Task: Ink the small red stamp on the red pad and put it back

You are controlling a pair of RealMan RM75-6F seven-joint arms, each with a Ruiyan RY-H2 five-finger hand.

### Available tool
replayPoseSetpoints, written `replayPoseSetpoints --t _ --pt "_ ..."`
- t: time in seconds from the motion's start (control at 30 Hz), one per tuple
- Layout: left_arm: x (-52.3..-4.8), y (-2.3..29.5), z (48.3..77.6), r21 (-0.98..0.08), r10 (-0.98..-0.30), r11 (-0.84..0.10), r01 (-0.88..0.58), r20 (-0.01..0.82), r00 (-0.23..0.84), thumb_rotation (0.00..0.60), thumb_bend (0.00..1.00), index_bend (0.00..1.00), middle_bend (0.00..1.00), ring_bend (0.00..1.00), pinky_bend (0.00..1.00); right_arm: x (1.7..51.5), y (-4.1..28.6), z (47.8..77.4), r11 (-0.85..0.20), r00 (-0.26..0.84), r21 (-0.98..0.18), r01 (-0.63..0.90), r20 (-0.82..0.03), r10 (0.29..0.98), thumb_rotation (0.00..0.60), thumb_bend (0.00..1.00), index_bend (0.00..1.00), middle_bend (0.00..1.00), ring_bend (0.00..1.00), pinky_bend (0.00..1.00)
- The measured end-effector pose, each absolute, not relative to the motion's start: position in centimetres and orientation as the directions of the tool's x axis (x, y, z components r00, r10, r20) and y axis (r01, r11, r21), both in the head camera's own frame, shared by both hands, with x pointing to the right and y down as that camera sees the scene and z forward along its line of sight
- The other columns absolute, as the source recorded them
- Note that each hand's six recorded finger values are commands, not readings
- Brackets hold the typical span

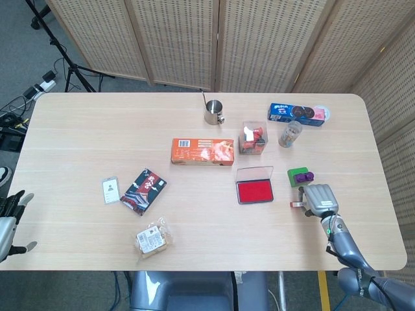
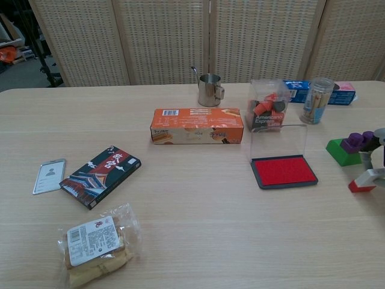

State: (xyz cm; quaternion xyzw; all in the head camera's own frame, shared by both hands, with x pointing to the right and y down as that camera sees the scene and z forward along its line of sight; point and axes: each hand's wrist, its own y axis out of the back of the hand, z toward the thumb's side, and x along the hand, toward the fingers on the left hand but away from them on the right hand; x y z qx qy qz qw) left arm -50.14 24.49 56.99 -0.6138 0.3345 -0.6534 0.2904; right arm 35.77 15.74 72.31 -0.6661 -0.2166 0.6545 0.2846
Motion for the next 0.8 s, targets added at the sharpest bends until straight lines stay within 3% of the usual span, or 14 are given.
replayPoseSetpoints --t 0.8 --pt "-50.12 24.48 56.83 -0.794 -0.790 -0.607 -0.037 0.608 -0.073 0.600 0.00 0.00 0.00 0.00 0.00 36.02 15.87 72.08 -0.755 0.037 -0.650 -0.087 -0.759 0.650 0.600 0.36 0.34 1.00 1.00 1.00"
